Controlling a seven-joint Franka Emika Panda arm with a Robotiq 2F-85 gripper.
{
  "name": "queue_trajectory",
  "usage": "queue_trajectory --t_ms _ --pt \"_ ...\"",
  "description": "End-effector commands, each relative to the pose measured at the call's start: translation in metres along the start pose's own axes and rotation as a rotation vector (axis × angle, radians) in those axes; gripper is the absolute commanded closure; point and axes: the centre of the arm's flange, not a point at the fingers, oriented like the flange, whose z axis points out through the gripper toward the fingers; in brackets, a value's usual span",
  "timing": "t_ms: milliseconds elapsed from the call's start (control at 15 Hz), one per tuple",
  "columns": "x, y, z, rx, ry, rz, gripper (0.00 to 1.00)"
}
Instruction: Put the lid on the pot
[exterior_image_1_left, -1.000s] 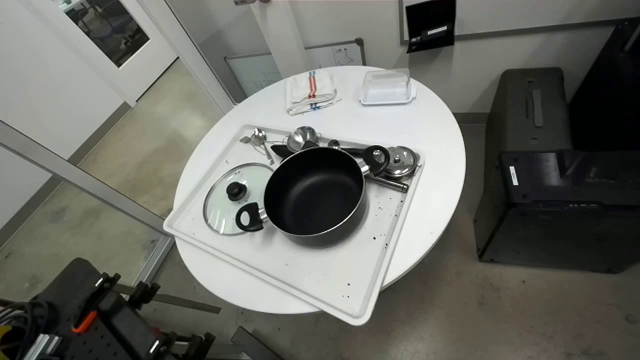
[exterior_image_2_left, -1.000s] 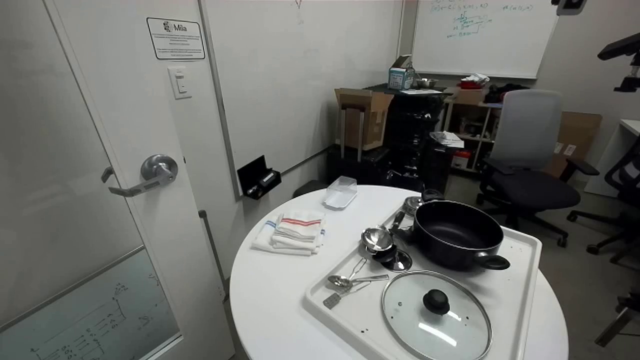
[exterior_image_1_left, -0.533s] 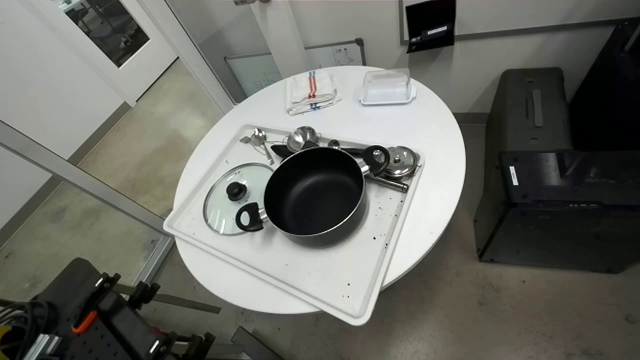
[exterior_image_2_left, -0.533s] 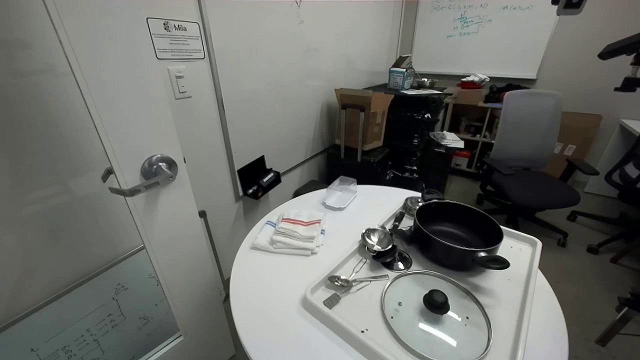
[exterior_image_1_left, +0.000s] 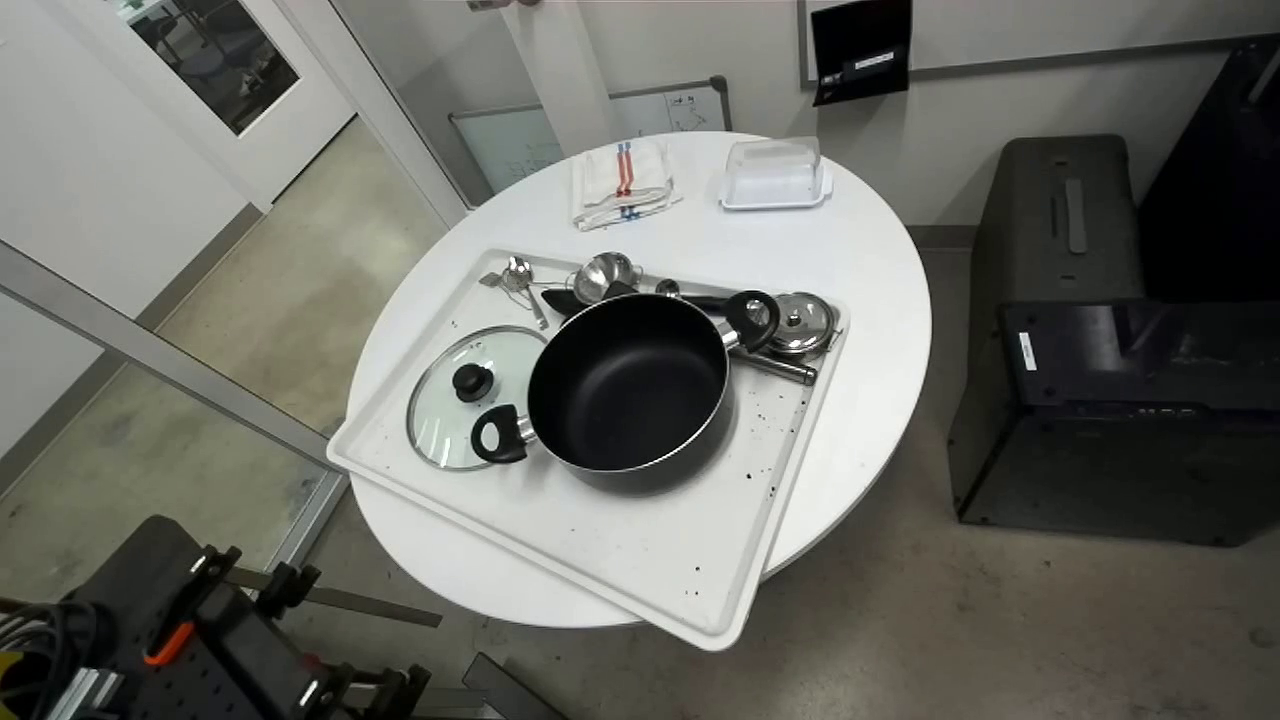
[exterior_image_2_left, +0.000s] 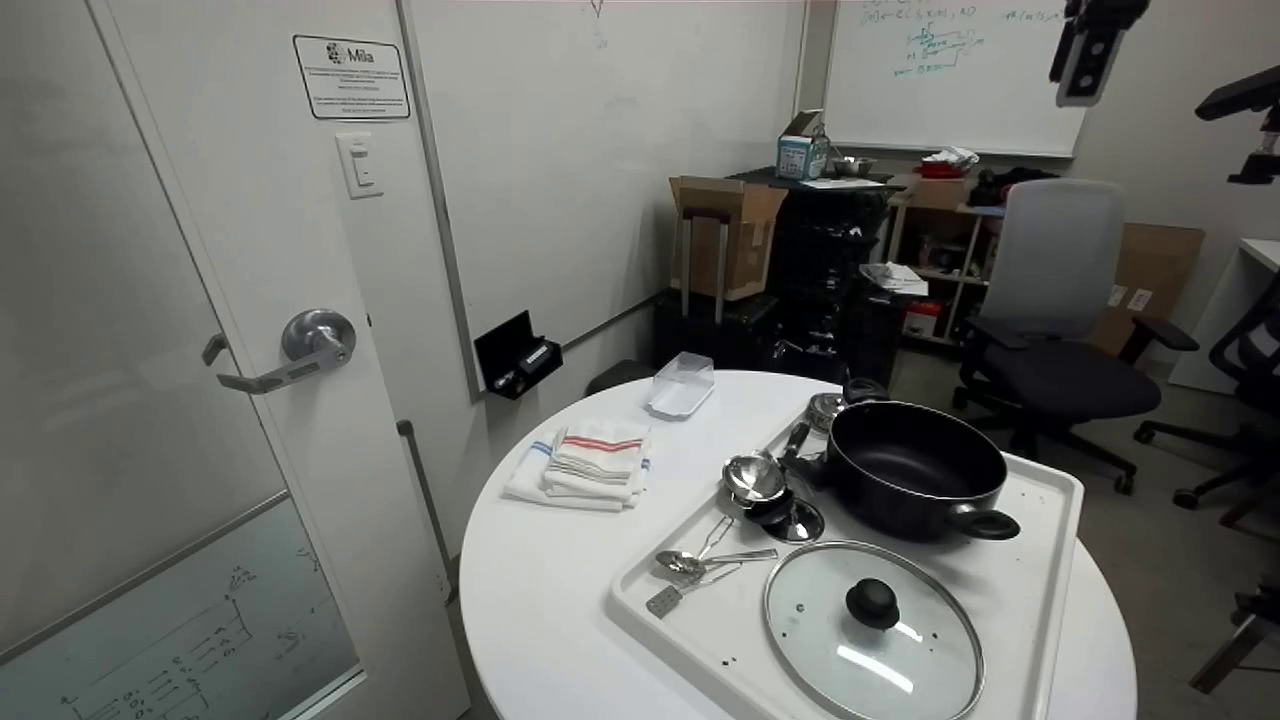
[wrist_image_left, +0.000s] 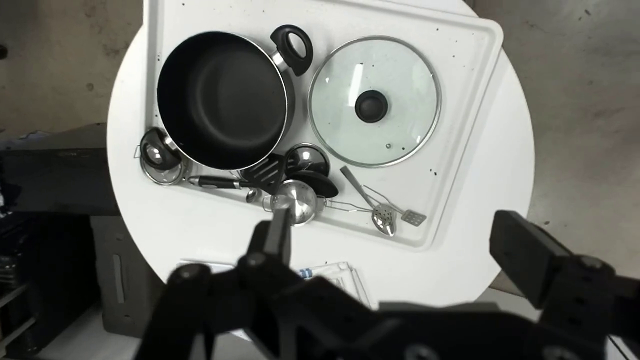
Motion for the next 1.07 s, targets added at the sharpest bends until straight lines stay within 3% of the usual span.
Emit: queue_trajectory --t_ms 0,600,1000 --pt "0.028 0.008 0.037 0.064 -0.011 -0.053 0.00" --pt "0.075 -0.002 0.152 0.127 -0.039 -0.197 0.00" --pt "0.087 -0.020 0.241 0.137 -0.086 -0.304 0.00"
